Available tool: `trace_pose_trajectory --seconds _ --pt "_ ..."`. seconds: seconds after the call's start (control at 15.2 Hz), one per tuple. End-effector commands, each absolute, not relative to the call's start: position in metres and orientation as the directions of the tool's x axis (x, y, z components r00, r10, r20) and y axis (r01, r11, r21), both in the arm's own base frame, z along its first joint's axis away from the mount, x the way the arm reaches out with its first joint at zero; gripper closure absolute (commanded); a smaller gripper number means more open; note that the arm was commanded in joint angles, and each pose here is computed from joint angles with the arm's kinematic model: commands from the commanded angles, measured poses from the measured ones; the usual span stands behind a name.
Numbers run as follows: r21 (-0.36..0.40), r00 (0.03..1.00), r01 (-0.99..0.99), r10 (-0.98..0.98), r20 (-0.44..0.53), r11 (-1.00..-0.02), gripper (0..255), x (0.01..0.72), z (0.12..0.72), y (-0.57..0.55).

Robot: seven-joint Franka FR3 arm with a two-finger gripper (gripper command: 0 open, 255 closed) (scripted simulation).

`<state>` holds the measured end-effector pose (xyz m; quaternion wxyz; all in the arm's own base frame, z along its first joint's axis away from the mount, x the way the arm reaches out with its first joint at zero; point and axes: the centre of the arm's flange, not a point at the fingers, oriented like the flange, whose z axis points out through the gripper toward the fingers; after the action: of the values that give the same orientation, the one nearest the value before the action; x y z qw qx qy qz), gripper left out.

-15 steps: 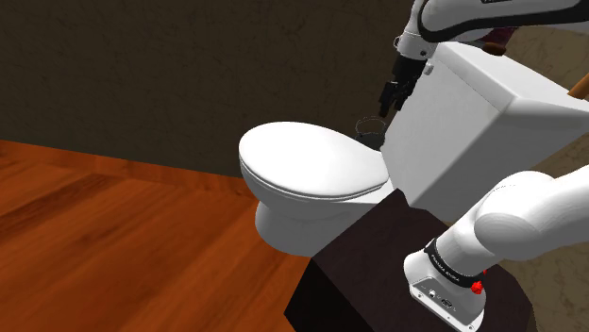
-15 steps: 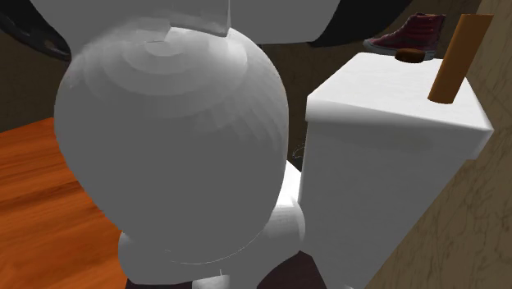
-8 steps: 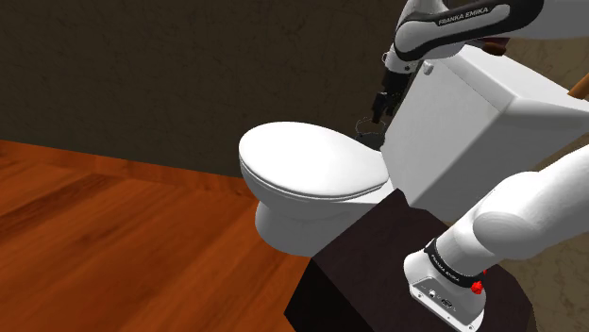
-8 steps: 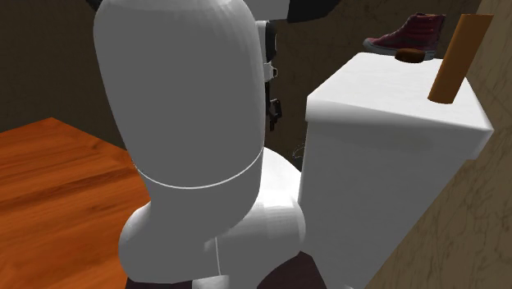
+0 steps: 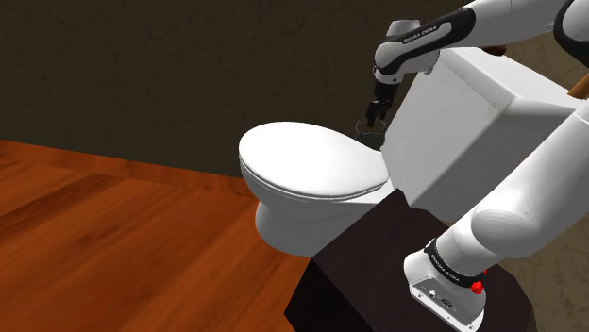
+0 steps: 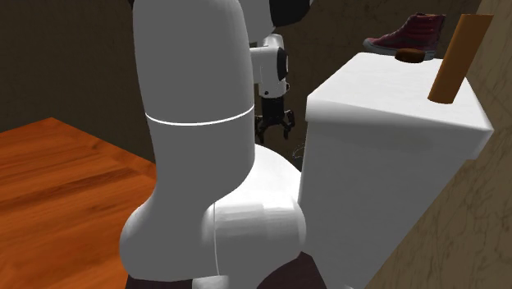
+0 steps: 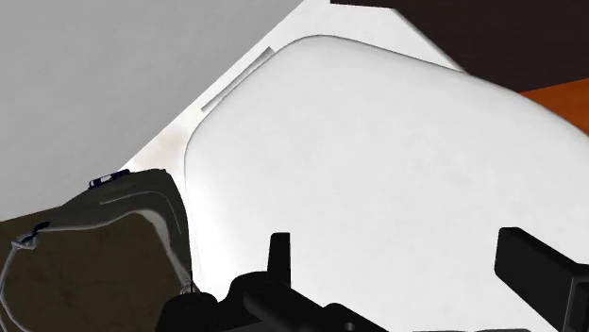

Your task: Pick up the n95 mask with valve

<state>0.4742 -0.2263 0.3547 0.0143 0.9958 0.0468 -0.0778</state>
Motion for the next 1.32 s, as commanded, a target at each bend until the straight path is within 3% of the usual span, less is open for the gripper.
trace_pose_trajectory --seconds 0.0,0.86,1.25 --pt "0.026 0.981 0.107 0.101 -0.165 -0.994 0 0.489 0.338 -0.242" --pt "0.047 0.962 0.169 0.155 -0.223 -0.984 0 0.569 0.228 -0.348" --pt "0.048 0.962 0.171 0.156 -0.224 -0.984 0 0.571 0.199 -0.351"
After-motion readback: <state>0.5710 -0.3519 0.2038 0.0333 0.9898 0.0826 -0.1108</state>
